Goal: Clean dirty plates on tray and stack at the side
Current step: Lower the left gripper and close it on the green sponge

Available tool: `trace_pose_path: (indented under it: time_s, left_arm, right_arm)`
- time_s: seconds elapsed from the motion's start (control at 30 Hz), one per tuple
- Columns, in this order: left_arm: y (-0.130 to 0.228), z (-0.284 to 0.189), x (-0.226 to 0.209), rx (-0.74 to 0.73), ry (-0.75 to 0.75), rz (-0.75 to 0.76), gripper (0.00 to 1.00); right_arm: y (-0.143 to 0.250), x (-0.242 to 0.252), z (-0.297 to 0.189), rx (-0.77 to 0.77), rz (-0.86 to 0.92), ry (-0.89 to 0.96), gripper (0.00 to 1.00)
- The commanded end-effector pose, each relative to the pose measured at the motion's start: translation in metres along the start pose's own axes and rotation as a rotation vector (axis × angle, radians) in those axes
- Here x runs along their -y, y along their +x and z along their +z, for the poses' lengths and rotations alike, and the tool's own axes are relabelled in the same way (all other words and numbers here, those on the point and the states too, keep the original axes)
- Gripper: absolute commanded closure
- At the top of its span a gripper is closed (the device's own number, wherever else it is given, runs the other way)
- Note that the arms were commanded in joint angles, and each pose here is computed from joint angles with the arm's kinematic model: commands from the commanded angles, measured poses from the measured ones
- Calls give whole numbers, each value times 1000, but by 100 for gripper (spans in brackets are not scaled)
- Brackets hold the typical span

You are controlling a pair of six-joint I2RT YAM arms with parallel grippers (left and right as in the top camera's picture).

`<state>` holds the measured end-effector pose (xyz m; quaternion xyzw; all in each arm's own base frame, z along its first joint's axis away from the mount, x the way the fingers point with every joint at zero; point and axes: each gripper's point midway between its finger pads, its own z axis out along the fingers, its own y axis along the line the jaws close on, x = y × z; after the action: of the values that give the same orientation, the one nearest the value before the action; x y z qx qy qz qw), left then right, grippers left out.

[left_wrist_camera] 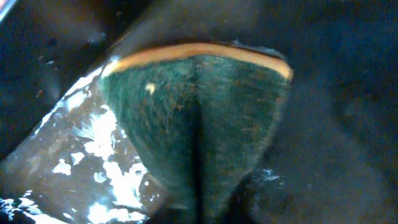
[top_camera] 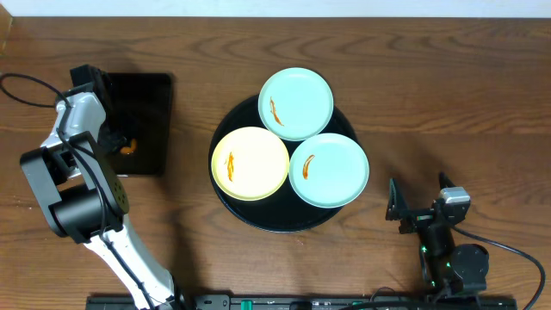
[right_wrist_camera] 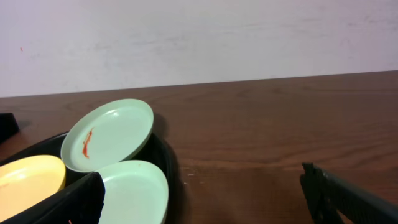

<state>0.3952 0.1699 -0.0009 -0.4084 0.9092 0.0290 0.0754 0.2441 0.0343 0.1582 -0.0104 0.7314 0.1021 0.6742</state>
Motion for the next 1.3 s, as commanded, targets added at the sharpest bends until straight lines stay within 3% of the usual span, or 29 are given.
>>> trace_pose_path:
  time_s: [0.0, 0.13, 0.4, 0.57, 0.8, 1.03, 1.1, 1.27]
  left_arm:
    - [3, 8, -7, -7, -38, 0, 30]
    - [-11, 7, -9, 54, -60, -5, 19]
    - [-25, 5, -18, 125, -117, -11, 18]
    - [-25, 5, -18, 123, -116, -11, 30]
    - [-19, 6, -18, 97, -117, -7, 30]
    - [-7, 8, -1, 30, -13, -4, 32]
    - [-7, 8, -1, 30, -13, -4, 38]
    - [-9, 7, -6, 44, -39, -5, 70]
  right_arm:
    - [1, 0, 0, -4, 15, -1, 1]
    - [1, 0, 0, -4, 15, -1, 1]
    - [1, 0, 0, -4, 15, -1, 1]
    - [1, 0, 0, -4, 15, -2, 1]
    - [1, 0, 0, -4, 15, -1, 1]
    - [1, 0, 0, -4, 15, -2, 1]
    - [1, 0, 0, -4, 15, -1, 1]
    - [1, 0, 0, -4, 15, -2, 1]
